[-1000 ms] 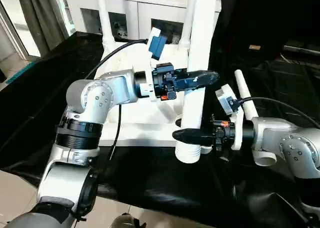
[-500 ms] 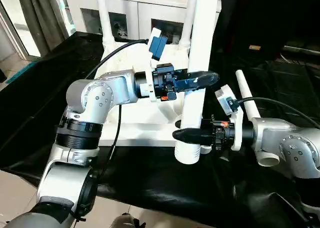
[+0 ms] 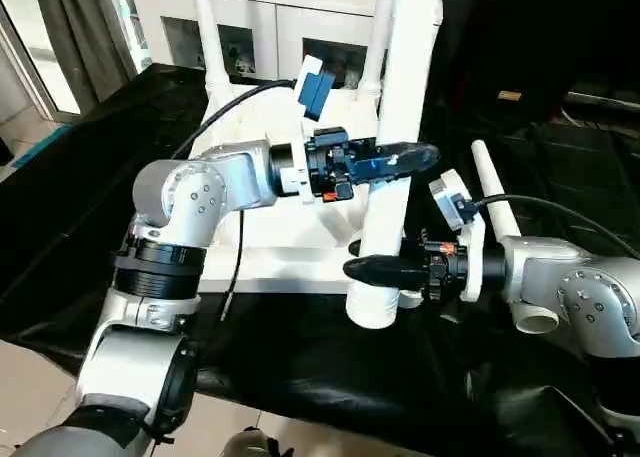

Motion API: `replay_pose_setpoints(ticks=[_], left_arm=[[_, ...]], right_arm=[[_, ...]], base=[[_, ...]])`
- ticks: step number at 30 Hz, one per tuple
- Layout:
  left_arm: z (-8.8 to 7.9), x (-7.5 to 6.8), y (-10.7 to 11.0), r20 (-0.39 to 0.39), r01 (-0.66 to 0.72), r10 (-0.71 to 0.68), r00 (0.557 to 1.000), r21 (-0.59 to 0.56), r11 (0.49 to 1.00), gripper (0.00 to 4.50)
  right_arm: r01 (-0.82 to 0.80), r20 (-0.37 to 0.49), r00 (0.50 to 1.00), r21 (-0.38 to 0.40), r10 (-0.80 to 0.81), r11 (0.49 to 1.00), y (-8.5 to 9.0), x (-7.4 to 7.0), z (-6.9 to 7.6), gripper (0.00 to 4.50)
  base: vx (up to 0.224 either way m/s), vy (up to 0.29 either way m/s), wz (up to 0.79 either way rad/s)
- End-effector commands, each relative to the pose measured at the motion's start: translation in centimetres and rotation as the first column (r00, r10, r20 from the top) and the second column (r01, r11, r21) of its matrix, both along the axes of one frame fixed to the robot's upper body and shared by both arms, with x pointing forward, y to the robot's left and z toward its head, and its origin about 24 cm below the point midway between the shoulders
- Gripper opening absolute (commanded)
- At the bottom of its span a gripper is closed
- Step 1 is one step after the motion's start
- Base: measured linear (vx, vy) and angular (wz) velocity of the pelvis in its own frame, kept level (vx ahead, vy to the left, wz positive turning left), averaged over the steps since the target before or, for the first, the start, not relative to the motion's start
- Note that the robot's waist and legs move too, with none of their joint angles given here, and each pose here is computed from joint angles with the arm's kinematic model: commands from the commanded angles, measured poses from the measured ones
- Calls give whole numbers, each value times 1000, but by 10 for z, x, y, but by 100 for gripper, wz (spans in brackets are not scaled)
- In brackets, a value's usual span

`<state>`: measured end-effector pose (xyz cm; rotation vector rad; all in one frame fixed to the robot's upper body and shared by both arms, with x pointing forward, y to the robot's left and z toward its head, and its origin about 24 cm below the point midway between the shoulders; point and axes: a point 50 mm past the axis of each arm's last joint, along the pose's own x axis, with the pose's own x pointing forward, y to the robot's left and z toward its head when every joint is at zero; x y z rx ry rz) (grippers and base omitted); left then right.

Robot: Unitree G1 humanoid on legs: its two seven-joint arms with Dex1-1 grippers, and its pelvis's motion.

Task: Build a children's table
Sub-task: Pick table leg

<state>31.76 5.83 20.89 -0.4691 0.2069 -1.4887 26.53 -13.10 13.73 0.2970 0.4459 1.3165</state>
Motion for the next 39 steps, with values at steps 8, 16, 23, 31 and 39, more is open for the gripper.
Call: replay_pose_setpoints(ticks=[8,16,23,31,39], left_arm=[[49,11,10,58,-159,207,977,-454,877,303],[47,19,29,50,-260,318,947,-466,846,303],[-47,-4,6,452,-173,30,891,279,945,303],[-106,-5,10,436,-115,-173,883,559,821,265],[-125,-1,16,429,-120,-238,871,656,745,194]], right_arm=[[112,47,992,87,-117,990,-4,9,8,193],[381,136,912,62,-386,922,-22,26,7,192],[748,468,632,-163,-617,643,-52,50,-9,191],[775,492,594,-137,-637,616,-48,43,-14,191],[782,487,587,-134,-647,609,-46,37,-22,191]], base=[[0,0,0],[0,0,0],[0,0,0],[0,0,0],[0,0,0]])
